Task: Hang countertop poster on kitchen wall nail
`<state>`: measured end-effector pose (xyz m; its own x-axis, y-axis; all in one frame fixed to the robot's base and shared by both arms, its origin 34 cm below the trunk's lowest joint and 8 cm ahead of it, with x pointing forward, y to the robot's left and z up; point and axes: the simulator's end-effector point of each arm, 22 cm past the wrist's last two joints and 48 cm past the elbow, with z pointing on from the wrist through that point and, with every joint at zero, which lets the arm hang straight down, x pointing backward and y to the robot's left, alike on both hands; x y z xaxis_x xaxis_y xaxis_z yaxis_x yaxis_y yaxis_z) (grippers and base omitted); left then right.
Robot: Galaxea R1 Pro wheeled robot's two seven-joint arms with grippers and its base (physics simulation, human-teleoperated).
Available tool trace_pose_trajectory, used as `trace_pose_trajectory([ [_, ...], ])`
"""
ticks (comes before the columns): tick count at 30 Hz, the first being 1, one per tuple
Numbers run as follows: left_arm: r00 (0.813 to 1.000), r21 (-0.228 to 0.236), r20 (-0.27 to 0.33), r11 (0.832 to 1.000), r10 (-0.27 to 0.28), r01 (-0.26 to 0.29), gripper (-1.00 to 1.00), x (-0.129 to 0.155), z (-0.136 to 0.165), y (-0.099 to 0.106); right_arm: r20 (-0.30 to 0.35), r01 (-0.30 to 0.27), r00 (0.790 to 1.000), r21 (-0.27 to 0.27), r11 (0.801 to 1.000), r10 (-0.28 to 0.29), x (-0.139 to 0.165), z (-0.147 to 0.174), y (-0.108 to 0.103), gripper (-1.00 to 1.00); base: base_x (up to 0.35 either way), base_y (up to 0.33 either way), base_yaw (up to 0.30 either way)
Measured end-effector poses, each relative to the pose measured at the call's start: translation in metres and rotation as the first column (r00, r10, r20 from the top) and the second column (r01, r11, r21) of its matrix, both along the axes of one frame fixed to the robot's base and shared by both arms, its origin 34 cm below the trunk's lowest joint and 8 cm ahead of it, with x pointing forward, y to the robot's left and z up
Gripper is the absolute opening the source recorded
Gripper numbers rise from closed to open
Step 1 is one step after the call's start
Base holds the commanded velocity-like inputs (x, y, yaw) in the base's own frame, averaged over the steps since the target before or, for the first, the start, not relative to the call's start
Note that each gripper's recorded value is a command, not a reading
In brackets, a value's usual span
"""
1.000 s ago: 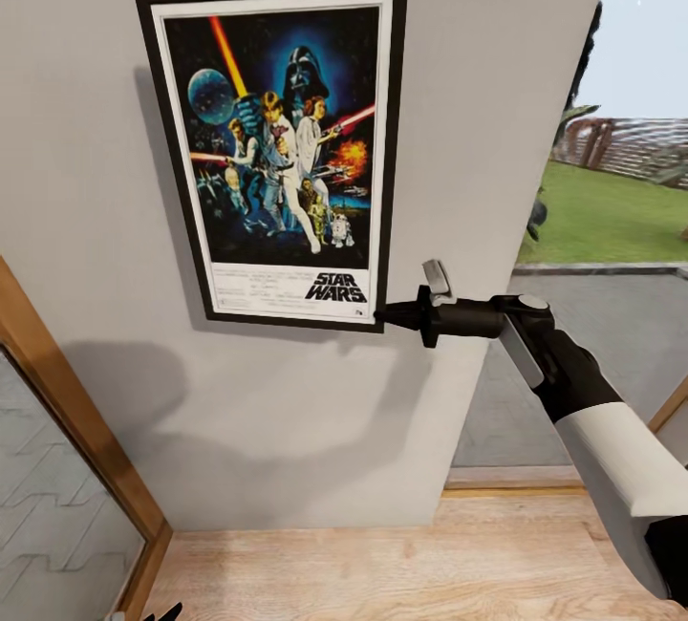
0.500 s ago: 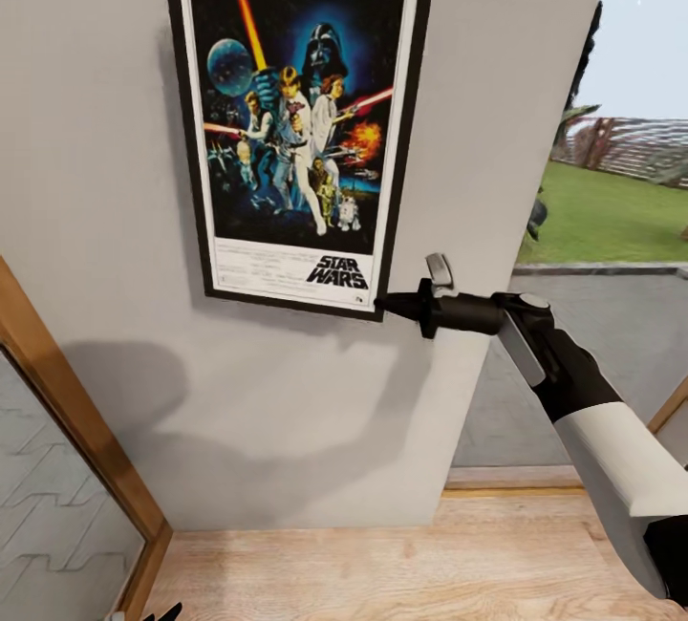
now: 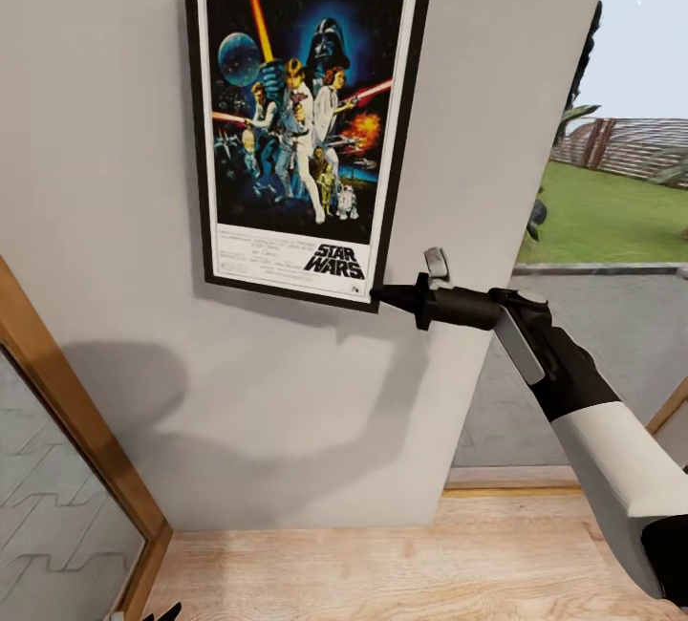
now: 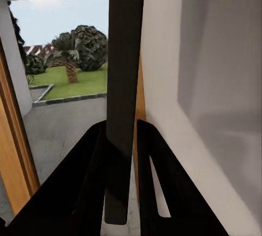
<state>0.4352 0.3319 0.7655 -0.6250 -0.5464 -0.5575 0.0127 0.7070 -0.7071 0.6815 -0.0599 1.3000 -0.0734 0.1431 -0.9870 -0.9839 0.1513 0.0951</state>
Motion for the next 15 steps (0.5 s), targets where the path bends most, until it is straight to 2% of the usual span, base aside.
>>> trace_pose_trajectory([
  [15, 1.000, 0.000, 0.000, 1.000, 0.001, -0.001, 1.00, 0.0001, 0.0001, 0.0003, -0.004, 0.001, 1.000, -0.001, 1.000, -0.001, 0.0004, -0.0001, 0.0001, -1.00, 0.000, 0.000, 0.000],
])
